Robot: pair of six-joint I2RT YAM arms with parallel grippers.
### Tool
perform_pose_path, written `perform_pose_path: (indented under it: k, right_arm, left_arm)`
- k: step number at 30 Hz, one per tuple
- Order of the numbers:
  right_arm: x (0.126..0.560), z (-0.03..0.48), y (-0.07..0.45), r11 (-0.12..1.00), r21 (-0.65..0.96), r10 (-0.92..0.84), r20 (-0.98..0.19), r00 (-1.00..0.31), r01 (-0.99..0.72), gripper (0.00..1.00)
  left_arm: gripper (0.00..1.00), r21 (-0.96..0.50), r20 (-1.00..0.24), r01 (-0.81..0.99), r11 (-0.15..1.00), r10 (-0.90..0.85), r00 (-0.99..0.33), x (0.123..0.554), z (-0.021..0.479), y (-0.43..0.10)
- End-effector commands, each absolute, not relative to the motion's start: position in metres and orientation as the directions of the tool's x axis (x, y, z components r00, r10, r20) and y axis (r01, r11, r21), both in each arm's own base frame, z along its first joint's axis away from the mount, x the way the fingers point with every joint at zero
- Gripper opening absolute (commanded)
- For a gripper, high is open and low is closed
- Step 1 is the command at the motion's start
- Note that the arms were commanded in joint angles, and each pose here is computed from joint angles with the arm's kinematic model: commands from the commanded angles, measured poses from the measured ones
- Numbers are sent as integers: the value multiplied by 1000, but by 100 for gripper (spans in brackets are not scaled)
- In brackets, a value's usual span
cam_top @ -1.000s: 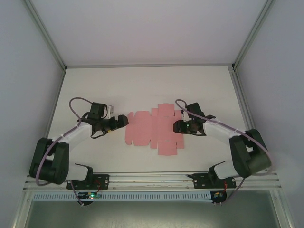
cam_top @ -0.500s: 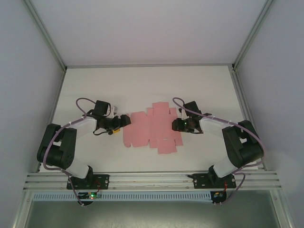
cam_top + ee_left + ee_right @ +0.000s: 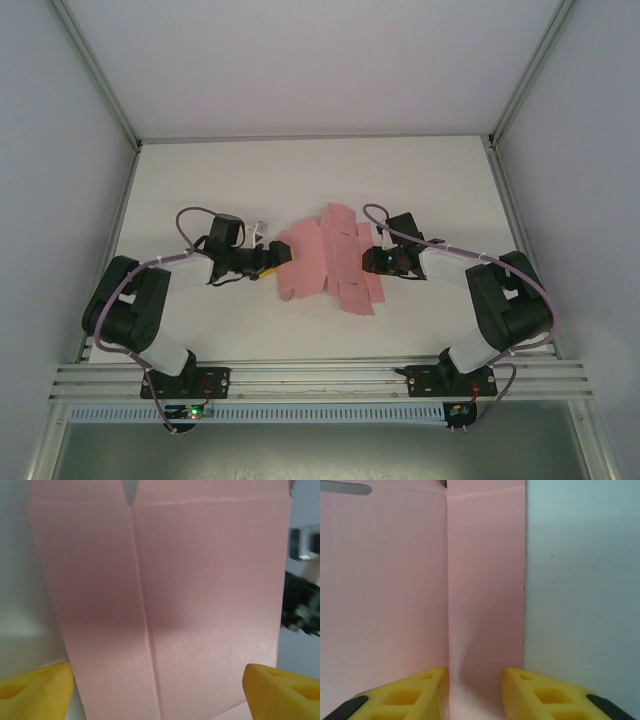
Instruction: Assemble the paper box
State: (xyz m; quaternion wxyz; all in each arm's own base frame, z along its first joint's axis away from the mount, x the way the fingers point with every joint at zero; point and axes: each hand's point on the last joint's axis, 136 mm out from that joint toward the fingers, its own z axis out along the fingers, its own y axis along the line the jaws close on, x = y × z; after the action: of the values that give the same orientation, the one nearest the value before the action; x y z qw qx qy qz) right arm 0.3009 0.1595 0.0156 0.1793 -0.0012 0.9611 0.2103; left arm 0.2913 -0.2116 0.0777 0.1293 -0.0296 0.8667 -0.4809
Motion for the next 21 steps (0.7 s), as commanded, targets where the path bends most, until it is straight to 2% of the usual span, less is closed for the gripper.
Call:
perform_pose_path:
  k: [1, 4, 10, 15, 21]
  right_arm:
    - [257, -25, 142, 941, 337, 66, -175, -982, 3, 38]
    - [257, -24, 144, 937, 350, 66, -177, -982, 0, 38]
    - [258, -22, 146, 930, 367, 62, -198, -978, -15, 38]
    - [259, -19, 145, 927, 375, 67, -217, -974, -19, 38]
    - [261, -15, 147, 923, 383, 64, -232, -971, -31, 38]
  left_arm:
    - [88, -847, -404, 284, 449, -198, -893, 299, 137, -220]
    - [89, -844, -457, 330, 422, -245, -855, 299, 157, -217]
    - [88, -858, -469, 358, 368, -278, -838, 300, 166, -223]
    - [89, -855, -517, 445, 266, -368, -773, 303, 199, -224]
    - [90, -834, -551, 487, 260, -327, -768, 297, 208, -241]
